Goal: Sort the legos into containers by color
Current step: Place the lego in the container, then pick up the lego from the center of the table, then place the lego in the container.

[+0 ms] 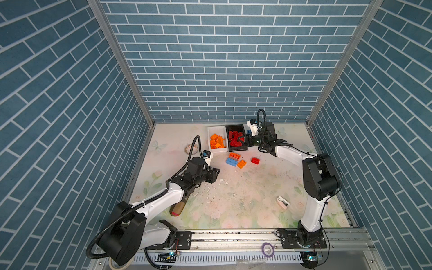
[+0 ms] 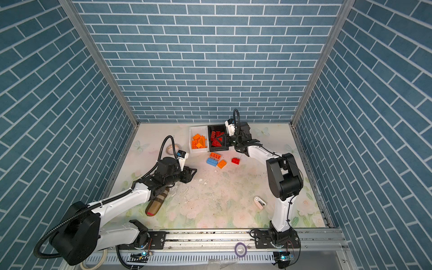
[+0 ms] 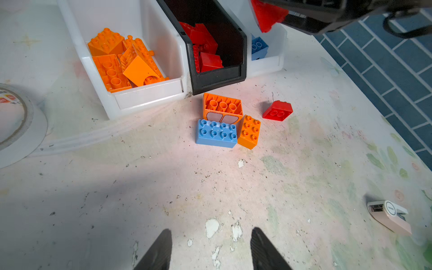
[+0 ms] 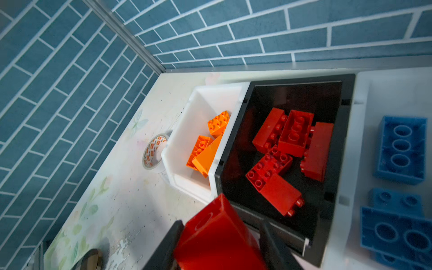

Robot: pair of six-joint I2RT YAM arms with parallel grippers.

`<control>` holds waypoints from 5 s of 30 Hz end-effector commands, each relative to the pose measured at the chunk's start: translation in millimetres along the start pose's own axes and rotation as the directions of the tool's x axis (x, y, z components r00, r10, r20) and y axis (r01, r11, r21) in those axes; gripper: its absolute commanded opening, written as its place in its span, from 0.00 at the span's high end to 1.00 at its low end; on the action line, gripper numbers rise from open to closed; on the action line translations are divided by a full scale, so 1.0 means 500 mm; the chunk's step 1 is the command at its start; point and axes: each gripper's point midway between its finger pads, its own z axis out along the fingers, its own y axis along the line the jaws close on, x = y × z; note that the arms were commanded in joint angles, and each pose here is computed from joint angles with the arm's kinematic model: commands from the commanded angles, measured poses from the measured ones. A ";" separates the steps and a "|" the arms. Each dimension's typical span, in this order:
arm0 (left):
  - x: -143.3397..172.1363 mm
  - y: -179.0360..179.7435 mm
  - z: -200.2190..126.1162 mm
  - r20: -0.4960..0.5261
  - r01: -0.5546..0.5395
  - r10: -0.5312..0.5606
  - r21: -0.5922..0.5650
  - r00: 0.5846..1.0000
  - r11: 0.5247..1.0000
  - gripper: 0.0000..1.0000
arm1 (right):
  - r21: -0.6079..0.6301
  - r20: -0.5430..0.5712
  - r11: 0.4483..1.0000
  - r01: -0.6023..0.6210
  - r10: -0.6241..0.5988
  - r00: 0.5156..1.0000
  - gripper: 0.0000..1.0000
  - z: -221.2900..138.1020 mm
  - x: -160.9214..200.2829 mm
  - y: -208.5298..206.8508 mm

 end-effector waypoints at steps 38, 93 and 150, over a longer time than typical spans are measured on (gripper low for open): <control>-0.003 -0.051 0.172 -0.111 -0.199 0.191 -0.066 0.975 0.978 0.30 | 0.104 0.034 0.993 -0.048 0.045 0.998 0.24 0.016 -0.093 -0.040; -0.006 -0.027 0.312 -0.187 -0.243 0.216 -0.134 0.958 0.961 0.50 | 0.309 -0.037 0.949 -0.058 0.073 0.997 0.24 -0.239 0.140 -0.041; -0.375 -0.269 0.364 0.126 -0.037 -0.003 0.314 0.992 0.949 0.52 | 0.340 0.004 0.897 -0.281 0.297 0.955 0.26 -0.271 0.279 -0.081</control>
